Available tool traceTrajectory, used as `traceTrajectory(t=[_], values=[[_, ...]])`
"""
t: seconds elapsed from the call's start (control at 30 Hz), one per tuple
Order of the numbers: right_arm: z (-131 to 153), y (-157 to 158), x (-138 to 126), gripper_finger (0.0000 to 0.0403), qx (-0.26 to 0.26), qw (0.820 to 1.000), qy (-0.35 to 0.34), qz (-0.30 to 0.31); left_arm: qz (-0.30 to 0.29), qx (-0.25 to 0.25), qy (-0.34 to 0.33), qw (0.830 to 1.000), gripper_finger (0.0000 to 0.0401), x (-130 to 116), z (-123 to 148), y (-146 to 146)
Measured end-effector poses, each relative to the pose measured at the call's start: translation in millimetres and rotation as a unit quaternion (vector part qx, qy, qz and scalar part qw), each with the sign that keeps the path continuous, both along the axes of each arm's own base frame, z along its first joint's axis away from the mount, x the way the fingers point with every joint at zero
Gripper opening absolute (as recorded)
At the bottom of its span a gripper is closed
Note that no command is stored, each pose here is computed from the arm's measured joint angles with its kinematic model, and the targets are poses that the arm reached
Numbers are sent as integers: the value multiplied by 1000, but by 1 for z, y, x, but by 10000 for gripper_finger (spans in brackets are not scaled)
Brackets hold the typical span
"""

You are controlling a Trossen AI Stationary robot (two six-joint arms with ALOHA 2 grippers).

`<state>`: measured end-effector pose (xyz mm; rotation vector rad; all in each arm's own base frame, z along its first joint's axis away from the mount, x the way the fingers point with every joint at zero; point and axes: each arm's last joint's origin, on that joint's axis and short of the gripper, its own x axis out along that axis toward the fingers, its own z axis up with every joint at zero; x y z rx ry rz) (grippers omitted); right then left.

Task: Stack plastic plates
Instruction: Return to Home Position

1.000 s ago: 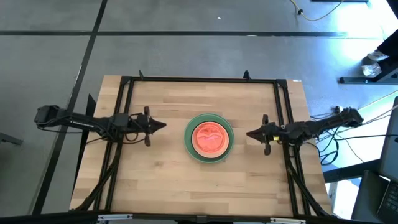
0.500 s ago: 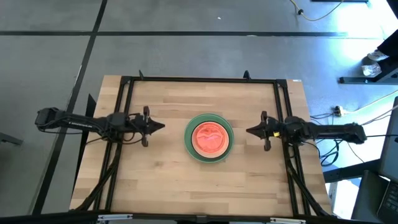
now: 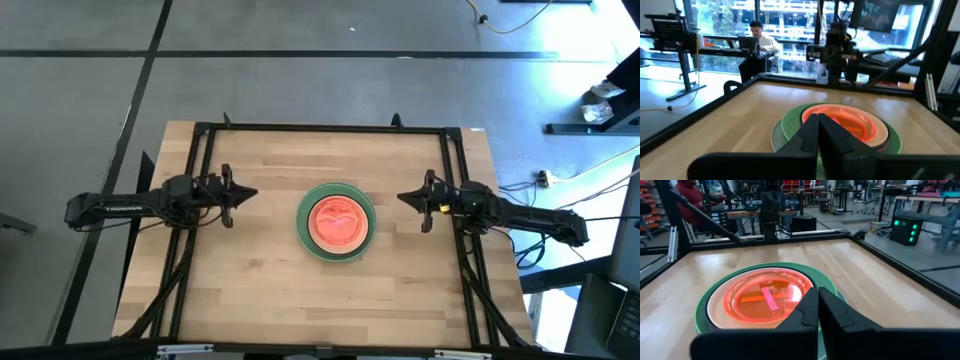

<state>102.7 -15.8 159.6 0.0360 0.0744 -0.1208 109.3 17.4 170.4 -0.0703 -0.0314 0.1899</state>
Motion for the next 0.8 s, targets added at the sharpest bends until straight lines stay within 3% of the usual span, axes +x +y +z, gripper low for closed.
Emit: traceTrajectory(t=[0.23,0.43,0.8], values=[[-1,-1,0,7,1,1000,3,-20,5,-20,0,1000,3,-13,-3,-1],[-1,-2,0,7,-5,1000,6,-30,-49,7,0,999,4,-13,-2,-4],[-1,-1,0,7,-2,1000,8,-26,-22,-1,9,1000,4,-13,-4,-2]])
